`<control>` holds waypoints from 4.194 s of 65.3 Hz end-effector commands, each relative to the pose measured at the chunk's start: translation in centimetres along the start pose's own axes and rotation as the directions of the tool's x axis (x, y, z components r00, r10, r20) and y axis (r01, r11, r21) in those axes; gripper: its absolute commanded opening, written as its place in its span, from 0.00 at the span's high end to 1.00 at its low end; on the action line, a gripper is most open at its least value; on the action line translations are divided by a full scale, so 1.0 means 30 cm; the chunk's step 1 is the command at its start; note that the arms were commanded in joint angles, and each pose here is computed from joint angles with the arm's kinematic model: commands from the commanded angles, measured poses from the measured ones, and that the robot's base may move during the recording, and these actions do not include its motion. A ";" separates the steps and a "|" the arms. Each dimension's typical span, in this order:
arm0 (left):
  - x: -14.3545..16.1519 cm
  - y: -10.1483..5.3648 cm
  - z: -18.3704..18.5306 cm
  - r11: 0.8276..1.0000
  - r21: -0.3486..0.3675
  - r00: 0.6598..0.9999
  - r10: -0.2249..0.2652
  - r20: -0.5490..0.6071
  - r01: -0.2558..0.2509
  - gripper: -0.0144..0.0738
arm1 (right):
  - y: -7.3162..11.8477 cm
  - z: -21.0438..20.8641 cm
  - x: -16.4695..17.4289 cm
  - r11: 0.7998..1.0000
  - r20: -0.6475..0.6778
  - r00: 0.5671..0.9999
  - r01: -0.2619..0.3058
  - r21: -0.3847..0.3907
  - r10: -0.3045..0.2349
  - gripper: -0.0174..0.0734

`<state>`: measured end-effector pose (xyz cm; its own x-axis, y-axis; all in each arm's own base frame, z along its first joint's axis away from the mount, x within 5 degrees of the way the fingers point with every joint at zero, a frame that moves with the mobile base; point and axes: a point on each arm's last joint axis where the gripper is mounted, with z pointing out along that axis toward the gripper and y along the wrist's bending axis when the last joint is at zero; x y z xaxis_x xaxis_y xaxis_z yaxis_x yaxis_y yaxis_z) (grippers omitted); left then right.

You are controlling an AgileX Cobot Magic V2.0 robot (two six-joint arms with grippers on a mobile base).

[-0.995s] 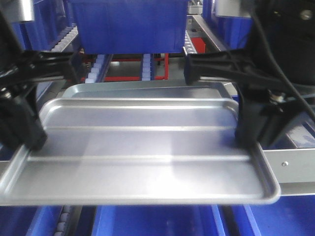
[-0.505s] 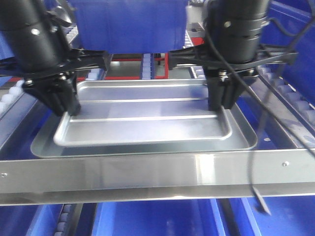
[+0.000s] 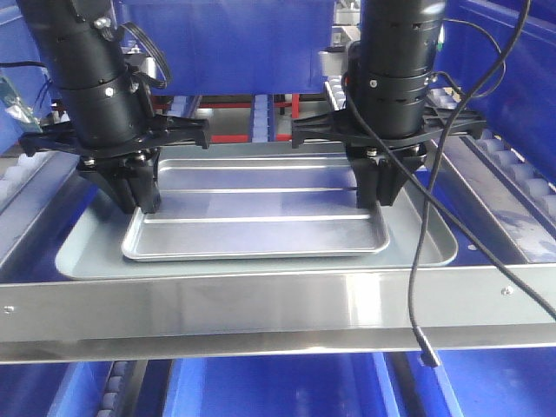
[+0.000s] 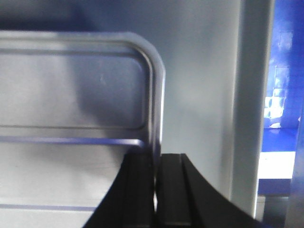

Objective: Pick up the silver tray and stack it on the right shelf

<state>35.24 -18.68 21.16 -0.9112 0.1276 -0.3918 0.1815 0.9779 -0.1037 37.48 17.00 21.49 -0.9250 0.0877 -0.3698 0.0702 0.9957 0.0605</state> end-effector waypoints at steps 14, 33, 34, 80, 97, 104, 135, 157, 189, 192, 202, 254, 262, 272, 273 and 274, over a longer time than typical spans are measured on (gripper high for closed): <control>-0.039 -0.080 -0.101 0.991 0.134 0.993 -0.031 0.114 0.016 0.95 | 0.082 -0.144 -0.073 0.972 0.199 0.977 -0.024 -0.232 0.071 0.75; -0.036 -0.082 -0.101 0.990 0.139 0.994 -0.038 0.103 0.024 0.95 | 0.081 -0.143 -0.071 0.973 0.195 0.978 -0.024 -0.229 0.070 0.75; -0.035 -0.081 -0.101 0.990 0.138 0.994 -0.038 0.101 0.024 0.95 | 0.081 -0.143 -0.071 0.973 0.194 0.978 -0.024 -0.228 0.070 0.75; -0.036 -0.072 -0.100 0.995 0.102 0.994 0.001 0.109 -0.012 0.95 | 0.075 -0.140 -0.061 0.978 0.162 0.985 -0.029 -0.205 0.063 0.34; -0.034 -0.069 -0.099 0.995 0.094 0.995 0.007 0.103 -0.017 0.95 | 0.072 -0.139 -0.057 0.980 0.150 0.987 -0.030 -0.196 0.061 0.23; -0.027 -0.063 -0.098 0.997 0.073 0.997 0.023 0.080 -0.028 0.95 | 0.070 -0.138 -0.055 0.981 0.144 0.988 -0.030 -0.190 0.058 0.23; -0.020 0.021 -0.094 1.000 0.000 1.000 -0.006 -0.014 0.006 0.87 | 0.054 -0.135 -0.050 0.991 0.134 0.991 -0.001 -0.131 0.019 0.23; -0.015 0.041 -0.095 0.998 -0.052 0.999 0.026 -0.038 -0.027 0.57 | 0.051 -0.134 -0.046 0.993 0.122 0.992 -0.002 -0.122 0.017 0.23; -0.058 0.034 -0.140 0.998 -0.058 0.999 0.036 0.001 -0.036 0.94 | 0.051 -0.148 -0.051 0.993 0.118 0.993 -0.005 -0.117 0.019 0.48; -0.072 0.030 -0.156 0.998 -0.056 0.999 0.035 0.012 -0.034 0.95 | 0.051 -0.156 -0.053 0.993 0.122 0.992 -0.005 -0.120 0.020 0.62; -0.103 0.015 -0.227 1.000 -0.021 0.998 0.014 0.053 -0.013 0.94 | 0.047 -0.195 -0.055 0.991 0.141 0.990 -0.005 -0.131 0.023 0.72; 0.093 0.065 -0.445 0.985 0.172 0.866 -0.057 0.496 -0.034 0.94 | -0.022 -0.423 0.113 0.906 0.572 0.820 0.246 -0.344 -0.005 0.75; 0.177 0.095 -0.464 0.983 0.165 0.820 -0.032 0.571 -0.076 0.94 | -0.077 -0.436 0.203 0.890 0.640 0.767 0.320 -0.325 -0.042 0.75; 0.324 0.141 -0.509 0.979 0.143 0.741 0.013 0.671 -0.146 0.94 | -0.166 -0.468 0.345 0.867 0.709 0.700 0.403 -0.294 -0.085 0.75; 0.336 0.145 -0.515 0.978 0.141 0.731 0.017 0.682 -0.154 0.94 | -0.173 -0.472 0.356 0.865 0.714 0.695 0.409 -0.290 -0.088 0.75; 0.349 0.149 -0.521 0.977 0.138 0.721 0.022 0.692 -0.162 0.94 | -0.183 -0.484 0.368 0.864 0.723 0.686 0.414 -0.288 -0.088 0.75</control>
<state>22.38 -11.10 28.57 -0.5680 0.0347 -0.8223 0.3140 0.9326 -0.1776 23.34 12.84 27.99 -0.5340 -0.0230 -0.8452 -0.3466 0.9177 0.1940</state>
